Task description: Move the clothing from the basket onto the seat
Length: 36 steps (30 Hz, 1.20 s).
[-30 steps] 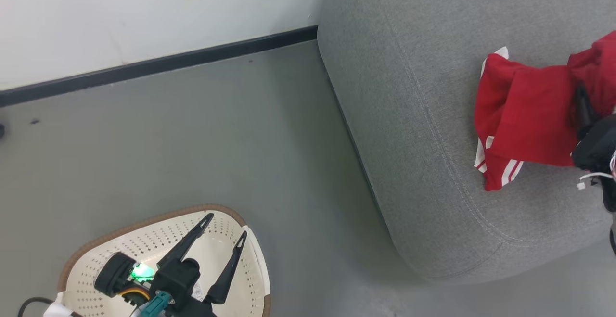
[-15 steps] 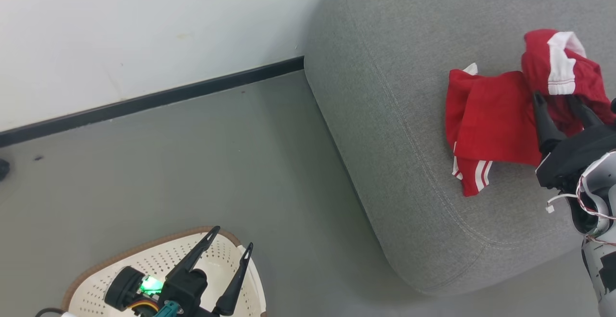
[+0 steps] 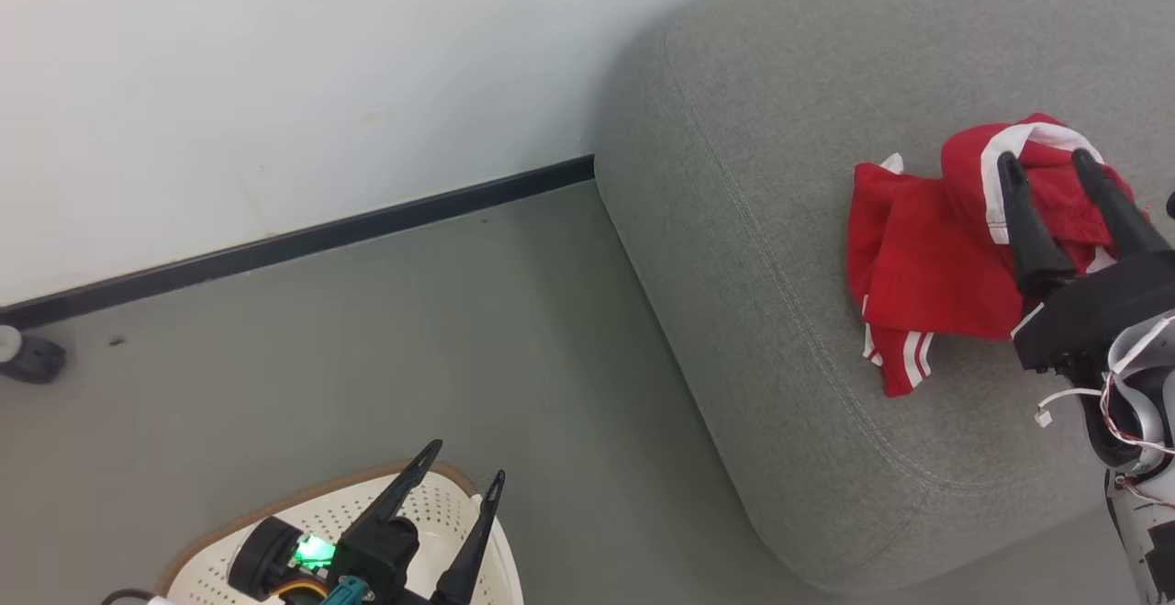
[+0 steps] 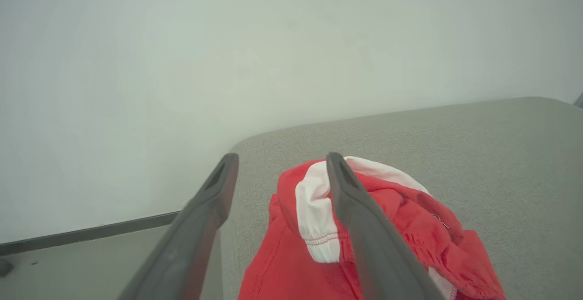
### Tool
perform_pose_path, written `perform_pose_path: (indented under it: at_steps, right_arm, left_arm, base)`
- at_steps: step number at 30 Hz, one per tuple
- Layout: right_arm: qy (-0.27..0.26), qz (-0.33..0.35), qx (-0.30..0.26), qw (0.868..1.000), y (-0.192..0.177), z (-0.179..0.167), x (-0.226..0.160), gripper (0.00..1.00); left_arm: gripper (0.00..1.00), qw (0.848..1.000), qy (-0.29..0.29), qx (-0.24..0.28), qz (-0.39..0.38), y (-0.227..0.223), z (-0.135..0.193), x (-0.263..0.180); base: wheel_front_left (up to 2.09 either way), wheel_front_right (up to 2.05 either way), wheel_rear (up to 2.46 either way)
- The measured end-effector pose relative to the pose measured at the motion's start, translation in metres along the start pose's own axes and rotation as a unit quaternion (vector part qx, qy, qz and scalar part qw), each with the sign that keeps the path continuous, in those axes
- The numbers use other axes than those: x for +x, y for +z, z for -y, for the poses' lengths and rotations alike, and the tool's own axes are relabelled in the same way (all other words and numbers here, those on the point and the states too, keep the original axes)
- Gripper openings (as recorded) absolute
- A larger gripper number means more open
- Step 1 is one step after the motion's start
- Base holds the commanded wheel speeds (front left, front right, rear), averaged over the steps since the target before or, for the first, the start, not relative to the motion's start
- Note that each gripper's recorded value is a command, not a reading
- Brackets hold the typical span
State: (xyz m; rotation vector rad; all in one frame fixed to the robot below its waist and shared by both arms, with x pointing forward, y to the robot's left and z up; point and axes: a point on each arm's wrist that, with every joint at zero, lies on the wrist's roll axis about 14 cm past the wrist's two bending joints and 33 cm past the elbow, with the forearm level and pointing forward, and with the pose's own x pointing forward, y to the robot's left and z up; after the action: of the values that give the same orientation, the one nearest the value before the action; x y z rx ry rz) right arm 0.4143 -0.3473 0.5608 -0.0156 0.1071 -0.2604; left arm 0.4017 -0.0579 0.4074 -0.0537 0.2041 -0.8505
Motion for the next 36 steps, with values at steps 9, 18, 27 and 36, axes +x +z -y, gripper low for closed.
perform_pose_path:
  at_steps: [9,18,27,36]
  right_arm:
    - [0.057,0.089,0.003,0.994,0.045,-0.033,-0.004,1.00]
    - [0.126,0.107,0.045,0.985,0.032,-0.082,-0.010,1.00]
    - [0.199,0.095,0.085,0.972,0.000,-0.143,-0.024,1.00]
    - [0.258,0.086,0.103,0.957,-0.021,-0.194,-0.045,1.00]
  left_arm:
    - [1.00,0.999,0.036,0.002,0.015,0.013,-0.014,-0.011]
    - [1.00,0.994,0.101,0.001,0.033,0.027,-0.045,-0.033]
    - [1.00,0.977,0.201,-0.011,0.068,0.049,-0.082,-0.069]
    - [1.00,0.946,0.314,-0.020,0.085,0.054,-0.113,-0.131]
  base:
    - [0.00,0.00,0.00]
    - [0.00,0.00,0.00]
    - [0.00,0.00,0.00]
    - [0.00,0.00,0.00]
